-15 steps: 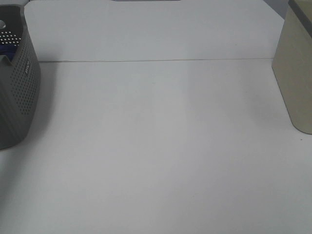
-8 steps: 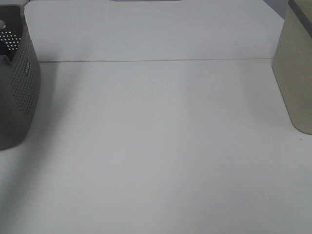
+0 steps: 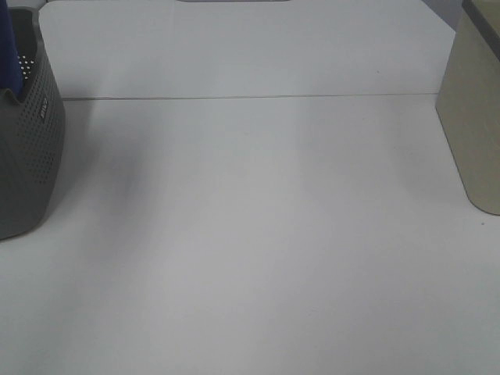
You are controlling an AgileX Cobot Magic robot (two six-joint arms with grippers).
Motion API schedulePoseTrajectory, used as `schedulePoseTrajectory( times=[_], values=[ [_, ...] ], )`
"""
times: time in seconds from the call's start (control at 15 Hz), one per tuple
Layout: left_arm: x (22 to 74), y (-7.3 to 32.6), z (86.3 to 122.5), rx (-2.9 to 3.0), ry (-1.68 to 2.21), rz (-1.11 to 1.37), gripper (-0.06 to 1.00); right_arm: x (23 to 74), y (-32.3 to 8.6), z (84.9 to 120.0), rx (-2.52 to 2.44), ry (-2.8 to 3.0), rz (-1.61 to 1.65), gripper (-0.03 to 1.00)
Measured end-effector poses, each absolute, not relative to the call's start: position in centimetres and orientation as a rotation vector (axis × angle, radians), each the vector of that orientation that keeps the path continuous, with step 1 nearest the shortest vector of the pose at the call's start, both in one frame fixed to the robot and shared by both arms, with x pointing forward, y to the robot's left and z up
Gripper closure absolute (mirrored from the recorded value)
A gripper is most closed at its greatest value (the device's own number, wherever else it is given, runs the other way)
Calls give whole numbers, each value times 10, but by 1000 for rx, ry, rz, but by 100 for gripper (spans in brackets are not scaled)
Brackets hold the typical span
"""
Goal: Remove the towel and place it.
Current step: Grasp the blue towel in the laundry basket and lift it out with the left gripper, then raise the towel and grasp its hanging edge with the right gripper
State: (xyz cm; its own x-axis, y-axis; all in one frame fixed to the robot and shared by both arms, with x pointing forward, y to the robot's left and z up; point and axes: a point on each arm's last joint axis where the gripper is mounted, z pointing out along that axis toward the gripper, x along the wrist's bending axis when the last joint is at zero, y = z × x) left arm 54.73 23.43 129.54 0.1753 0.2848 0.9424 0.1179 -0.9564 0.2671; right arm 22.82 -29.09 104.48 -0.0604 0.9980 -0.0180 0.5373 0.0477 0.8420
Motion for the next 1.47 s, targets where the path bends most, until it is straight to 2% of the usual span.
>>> schedulePoseTrajectory(
  times=[0.27,0.6,0.93,1.07,1.47],
  values=[
    [536,187,1307,2242,450,1810,94,228,-291,1045,1561,1675,898,18],
    [529,114,1292,2209,315,1645,94,243,-278,1048,1600,1818,1009,18],
    [533,82,1271,2253,261,1565,94,287,-259,1067,1351,2011,1212,18],
    [533,74,1265,2261,250,1511,94,320,-253,1073,1238,2040,1332,18],
    [531,65,1264,2202,245,1392,94,404,-230,1059,1006,2121,1705,18]
  ],
)
